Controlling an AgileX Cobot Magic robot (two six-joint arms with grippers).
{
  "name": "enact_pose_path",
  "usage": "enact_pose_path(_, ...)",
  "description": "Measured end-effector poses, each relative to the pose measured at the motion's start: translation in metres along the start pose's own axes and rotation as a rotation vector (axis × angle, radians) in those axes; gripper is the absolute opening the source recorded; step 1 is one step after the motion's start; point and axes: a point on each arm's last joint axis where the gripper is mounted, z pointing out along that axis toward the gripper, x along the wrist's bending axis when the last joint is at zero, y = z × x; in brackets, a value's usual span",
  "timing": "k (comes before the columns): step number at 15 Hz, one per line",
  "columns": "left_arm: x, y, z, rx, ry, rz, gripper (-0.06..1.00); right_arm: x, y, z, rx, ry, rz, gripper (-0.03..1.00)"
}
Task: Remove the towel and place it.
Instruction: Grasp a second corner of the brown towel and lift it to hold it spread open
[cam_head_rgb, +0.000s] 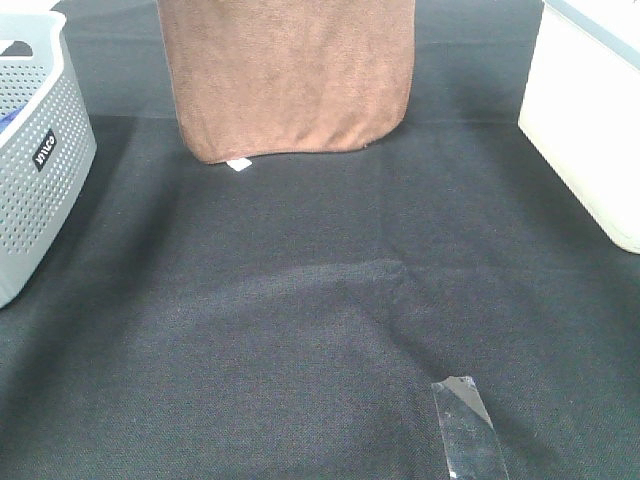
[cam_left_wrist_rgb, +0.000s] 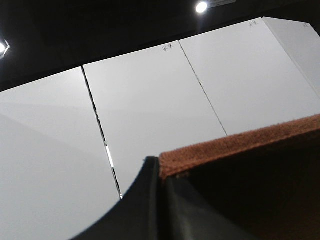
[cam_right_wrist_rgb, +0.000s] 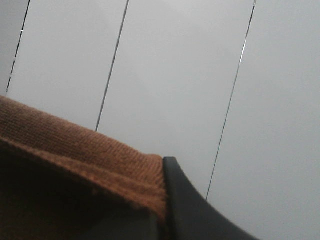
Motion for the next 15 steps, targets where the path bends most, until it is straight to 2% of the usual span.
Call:
enact_pose_path(4,-0.004,-0.004,0.000,0.047,-0.049,-0.013,0.00,-0.003,-0.003,0.000,0.024,0.001,-0.002,0.00)
enact_pose_path(6,-0.009,-0.018,-0.002,0.208,-0.086,-0.076,0.00,-0.001,-0.014,-0.001,0.139,0.043,0.007,0.00)
enact_pose_path(8,-0.019,-0.030,-0.005,0.399,-0.053,-0.101,0.00,0.003,-0.025,-0.004,0.273,0.088,0.066,0.00)
enact_pose_path(10,-0.037,-0.040,-0.015,0.650,0.014,-0.155,0.00,0.002,-0.038,-0.008,0.410,0.122,0.129,0.00)
enact_pose_path(11,-0.047,-0.045,-0.021,0.767,0.010,-0.173,0.00,0.001,-0.043,-0.011,0.465,0.133,0.143,0.00)
enact_pose_path(13,-0.056,-0.054,-0.035,0.981,-0.045,-0.236,0.00,-0.001,-0.049,-0.014,0.531,0.149,0.159,0.00)
enact_pose_path(15,-0.056,-0.049,-0.046,1.168,-0.096,-0.270,0.00,0.001,-0.055,-0.017,0.603,0.175,0.166,0.00)
